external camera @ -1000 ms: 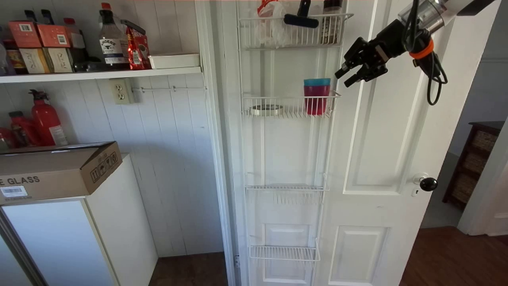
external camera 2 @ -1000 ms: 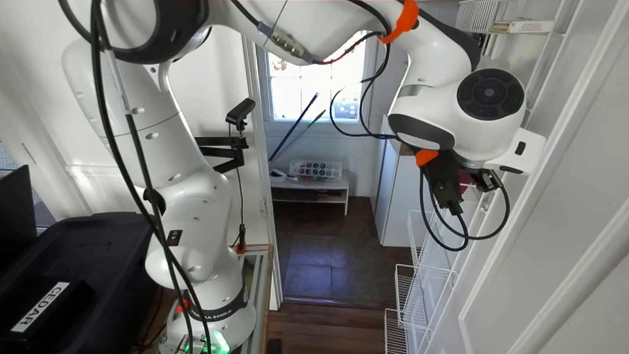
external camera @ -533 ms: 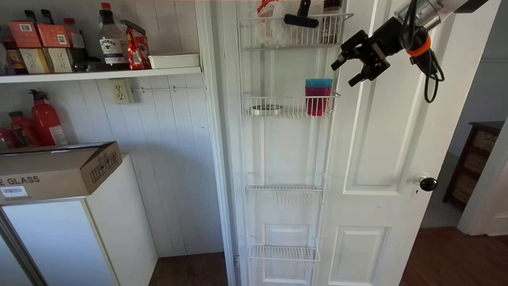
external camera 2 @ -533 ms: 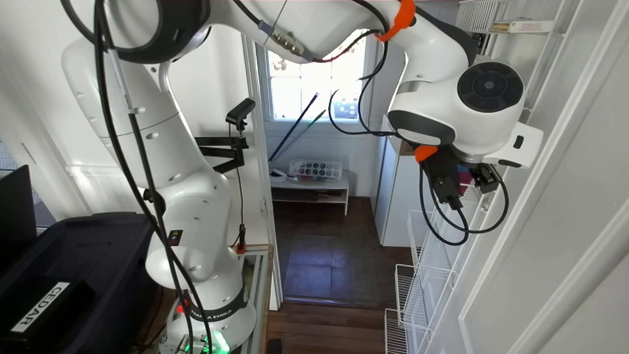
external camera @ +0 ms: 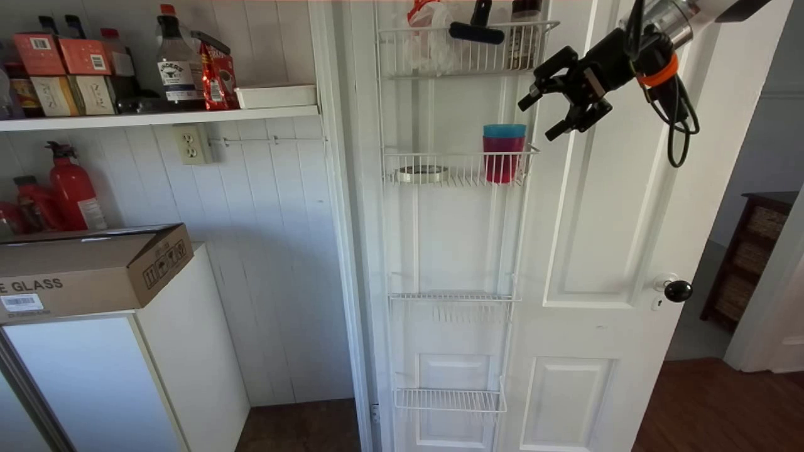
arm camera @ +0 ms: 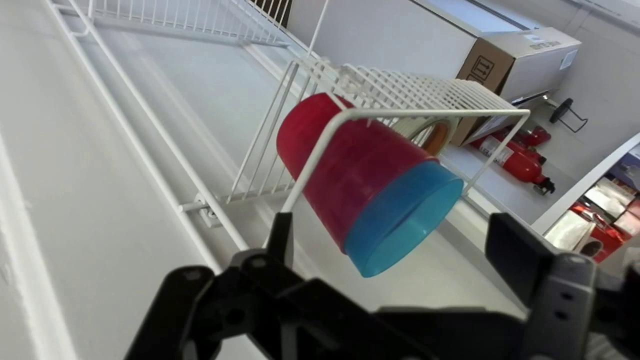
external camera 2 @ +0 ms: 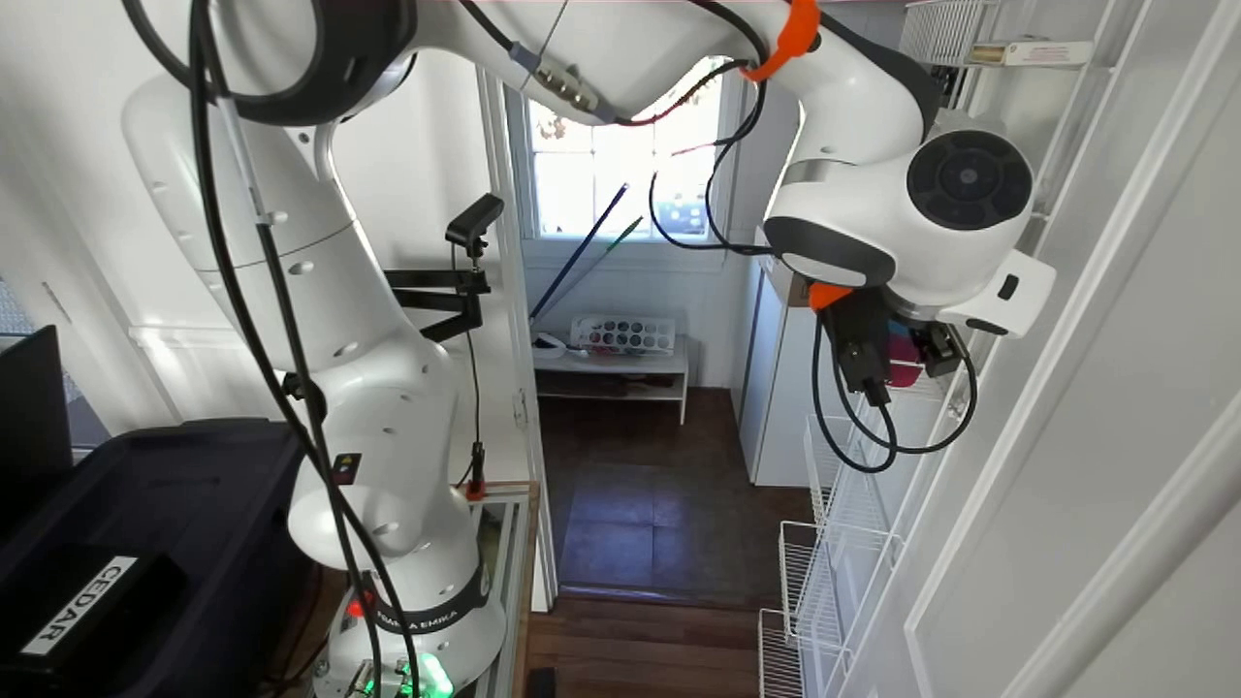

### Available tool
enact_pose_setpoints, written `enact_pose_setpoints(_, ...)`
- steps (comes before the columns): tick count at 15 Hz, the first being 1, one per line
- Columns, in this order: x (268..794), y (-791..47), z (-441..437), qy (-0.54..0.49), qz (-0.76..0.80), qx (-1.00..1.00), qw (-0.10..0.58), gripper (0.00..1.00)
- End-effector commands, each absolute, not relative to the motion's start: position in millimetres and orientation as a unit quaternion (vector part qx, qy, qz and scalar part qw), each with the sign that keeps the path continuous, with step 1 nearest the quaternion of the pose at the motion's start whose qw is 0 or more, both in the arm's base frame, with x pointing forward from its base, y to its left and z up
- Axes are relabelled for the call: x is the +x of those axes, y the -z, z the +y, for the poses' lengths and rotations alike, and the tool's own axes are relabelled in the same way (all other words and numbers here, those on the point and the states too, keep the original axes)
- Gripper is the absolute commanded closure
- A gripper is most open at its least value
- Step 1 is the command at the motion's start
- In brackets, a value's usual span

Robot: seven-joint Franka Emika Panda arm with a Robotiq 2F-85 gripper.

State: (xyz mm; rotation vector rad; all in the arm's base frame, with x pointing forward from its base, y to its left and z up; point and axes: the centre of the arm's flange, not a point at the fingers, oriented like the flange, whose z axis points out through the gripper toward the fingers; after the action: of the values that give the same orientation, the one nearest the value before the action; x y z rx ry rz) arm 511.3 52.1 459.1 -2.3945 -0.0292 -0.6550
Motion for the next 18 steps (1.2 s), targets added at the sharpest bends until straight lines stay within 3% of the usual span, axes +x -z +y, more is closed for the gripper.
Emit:
enact_pose_setpoints(1, 514, -457, 59, 0.235, 0.024, -0.904, 0.357, 0.07)
enact_pose_setpoints(3, 515, -452, 60, 0.229, 0.041, -0.9, 0.368, 0.0)
enact_pose_setpoints(8, 519, -437, 64, 0.228, 0.083, -0.882, 0.403, 0.0)
enact_pose_setpoints(14, 522, -436, 63, 0.243, 0.123, -0.876, 0.397, 0.15)
enact_pose_setpoints(16, 522, -439, 64, 0.249, 0.137, -0.874, 0.395, 0.09)
enact_pose_setpoints(18, 522, -440, 65, 0.252, 0.15, -0.872, 0.392, 0.12)
